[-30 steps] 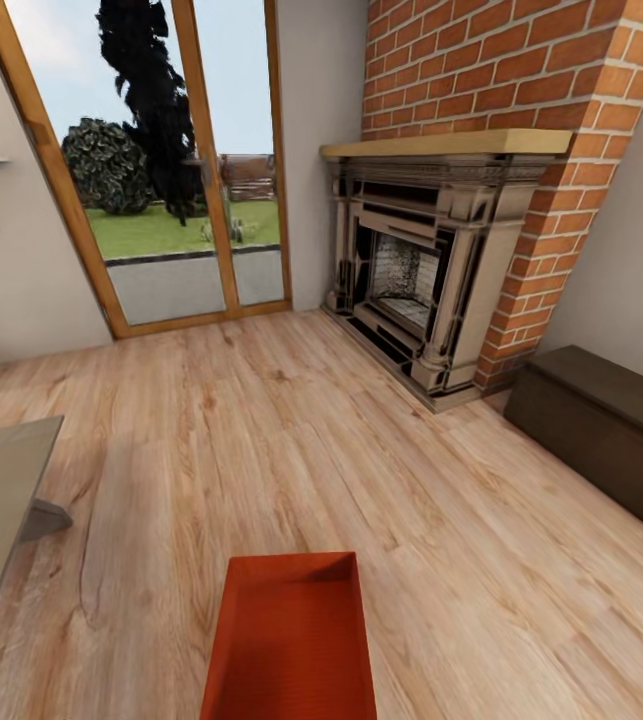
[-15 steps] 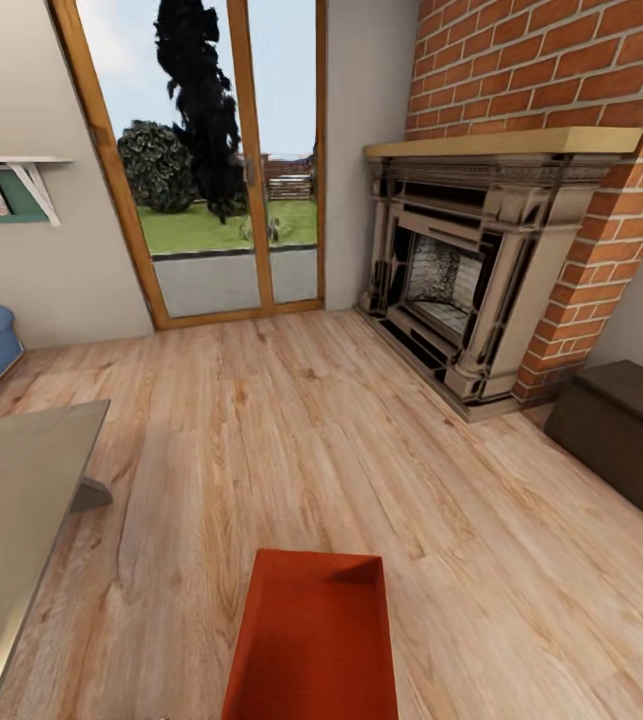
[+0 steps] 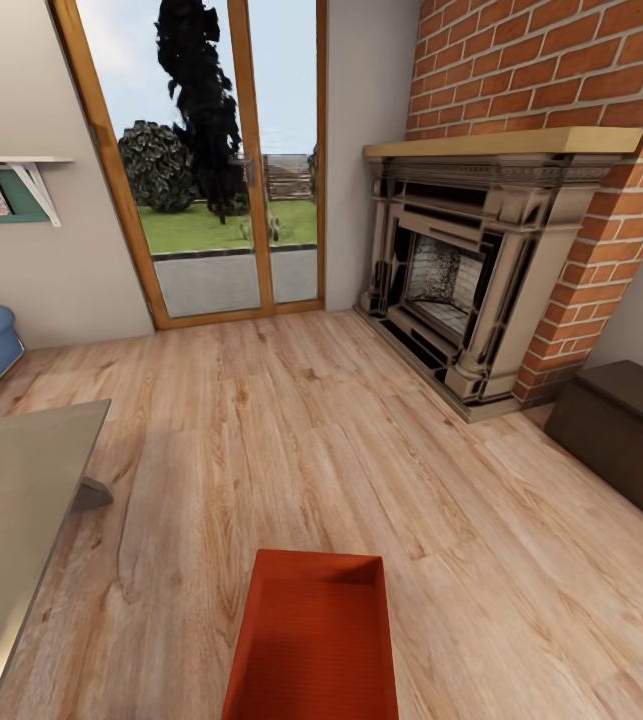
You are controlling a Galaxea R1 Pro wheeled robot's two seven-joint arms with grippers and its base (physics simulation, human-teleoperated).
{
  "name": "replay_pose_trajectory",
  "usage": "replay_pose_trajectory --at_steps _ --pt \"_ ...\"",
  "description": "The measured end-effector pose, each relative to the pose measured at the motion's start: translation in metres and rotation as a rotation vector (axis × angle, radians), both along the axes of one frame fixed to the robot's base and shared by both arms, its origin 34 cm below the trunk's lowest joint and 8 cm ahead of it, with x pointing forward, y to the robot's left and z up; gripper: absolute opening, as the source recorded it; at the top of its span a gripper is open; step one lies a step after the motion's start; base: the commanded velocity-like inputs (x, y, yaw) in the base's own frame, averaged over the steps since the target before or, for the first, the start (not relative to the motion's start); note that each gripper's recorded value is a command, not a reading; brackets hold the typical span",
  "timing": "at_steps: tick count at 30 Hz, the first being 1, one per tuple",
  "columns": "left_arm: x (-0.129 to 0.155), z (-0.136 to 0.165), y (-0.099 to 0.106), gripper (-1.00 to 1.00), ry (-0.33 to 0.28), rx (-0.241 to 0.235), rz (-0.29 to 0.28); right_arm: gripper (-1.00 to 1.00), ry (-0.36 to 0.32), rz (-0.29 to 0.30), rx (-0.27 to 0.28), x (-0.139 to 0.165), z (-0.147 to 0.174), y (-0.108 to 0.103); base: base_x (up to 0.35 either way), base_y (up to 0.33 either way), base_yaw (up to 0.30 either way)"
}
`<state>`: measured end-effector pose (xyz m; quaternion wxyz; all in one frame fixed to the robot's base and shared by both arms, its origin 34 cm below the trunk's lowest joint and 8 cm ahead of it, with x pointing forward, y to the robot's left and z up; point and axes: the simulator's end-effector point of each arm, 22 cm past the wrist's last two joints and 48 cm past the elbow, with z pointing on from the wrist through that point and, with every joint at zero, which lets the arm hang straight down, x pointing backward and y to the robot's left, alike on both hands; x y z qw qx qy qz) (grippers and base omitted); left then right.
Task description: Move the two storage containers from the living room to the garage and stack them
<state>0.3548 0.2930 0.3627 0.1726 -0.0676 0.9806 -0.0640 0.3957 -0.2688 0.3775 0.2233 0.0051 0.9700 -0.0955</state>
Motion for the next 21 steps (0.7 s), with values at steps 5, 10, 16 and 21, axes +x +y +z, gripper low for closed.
replay_pose_trajectory --at_steps 5,10,16,21 --pt "0.0001 0.0000 0.0000 1.00 0.000 0.000 0.000 1.00 0.000 0.000 0.000 0.0000 0.0000 0.0000 0.001 0.000 0.000" --pt "-0.0005 0.0001 0.0000 1.00 0.000 0.000 0.000 1.00 0.000 0.000 0.000 0.0000 0.0002 0.0000 0.167 0.000 0.000" --pt "0.0001 0.0002 0.0000 1.00 -0.001 0.000 0.000 1.00 0.000 -0.001 0.000 -0.0001 0.0002 0.0000 0.292 0.000 0.000" --pt "0.0001 0.0001 0.0000 1.00 0.000 0.000 0.000 1.00 0.000 -0.001 0.000 -0.0001 0.0000 0.0000 0.083 0.000 0.000"
